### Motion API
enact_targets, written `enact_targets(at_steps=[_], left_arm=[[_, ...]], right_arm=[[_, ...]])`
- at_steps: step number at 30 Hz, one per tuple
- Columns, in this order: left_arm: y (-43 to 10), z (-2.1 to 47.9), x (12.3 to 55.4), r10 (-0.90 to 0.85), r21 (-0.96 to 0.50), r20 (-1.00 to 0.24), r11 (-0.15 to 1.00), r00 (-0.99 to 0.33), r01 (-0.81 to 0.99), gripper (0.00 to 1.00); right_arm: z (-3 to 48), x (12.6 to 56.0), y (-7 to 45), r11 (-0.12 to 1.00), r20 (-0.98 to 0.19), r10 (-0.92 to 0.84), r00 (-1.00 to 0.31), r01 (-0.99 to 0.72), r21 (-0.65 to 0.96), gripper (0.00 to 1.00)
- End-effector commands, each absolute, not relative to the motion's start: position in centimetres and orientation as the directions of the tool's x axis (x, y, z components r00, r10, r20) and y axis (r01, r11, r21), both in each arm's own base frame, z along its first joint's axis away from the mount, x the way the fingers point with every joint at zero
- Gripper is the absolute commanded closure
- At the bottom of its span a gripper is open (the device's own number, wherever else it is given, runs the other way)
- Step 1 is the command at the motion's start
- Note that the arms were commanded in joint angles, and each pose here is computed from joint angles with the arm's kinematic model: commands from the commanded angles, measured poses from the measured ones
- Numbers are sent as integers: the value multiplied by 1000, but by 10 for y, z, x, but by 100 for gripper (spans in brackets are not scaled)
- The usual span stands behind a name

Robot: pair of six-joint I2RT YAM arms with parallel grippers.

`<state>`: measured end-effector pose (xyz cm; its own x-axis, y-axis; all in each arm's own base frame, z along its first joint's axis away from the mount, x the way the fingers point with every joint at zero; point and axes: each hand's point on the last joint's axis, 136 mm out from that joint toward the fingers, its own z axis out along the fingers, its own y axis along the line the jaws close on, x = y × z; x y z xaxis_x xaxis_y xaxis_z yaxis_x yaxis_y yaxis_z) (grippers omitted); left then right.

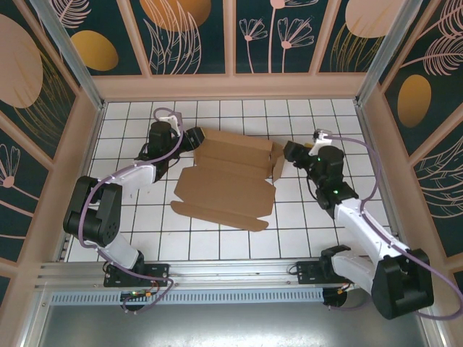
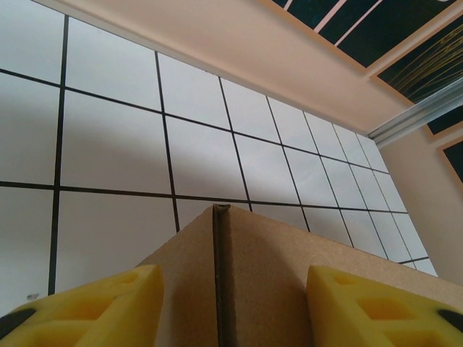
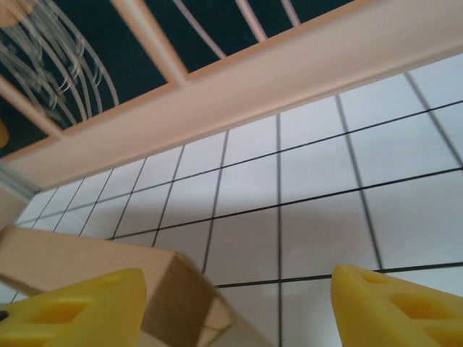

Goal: Fold the paper box

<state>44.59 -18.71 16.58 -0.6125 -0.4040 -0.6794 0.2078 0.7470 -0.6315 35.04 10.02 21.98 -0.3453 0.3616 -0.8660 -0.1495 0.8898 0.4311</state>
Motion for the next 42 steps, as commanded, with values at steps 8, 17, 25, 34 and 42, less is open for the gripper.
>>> enact_targets(at_steps=[8, 17, 25, 34, 42], left_arm=[[-191, 156, 448, -395, -645, -655, 737, -644, 203, 48], [-194, 157, 453, -391, -644, -658, 735, -644, 211, 49], [-196, 152, 452, -384, -650, -644, 731, -662, 208, 51], [-200, 157, 450, -384, -665, -636, 712, -669, 224, 52], [-203, 155, 448, -390, -684, -619, 695, -681, 223, 54]], right_arm=[[197, 352, 85, 922, -989, 47, -141, -376, 97, 47], [137, 335, 119, 769, -958, -219, -186, -637, -52, 51], [105, 348, 138, 691, -905, -349, -242, -719, -75, 57], [109, 359, 167, 637, -884, -430, -186, -756, -150, 58], [112, 394, 168, 711, -871, -440, -220, -678, -188, 51]])
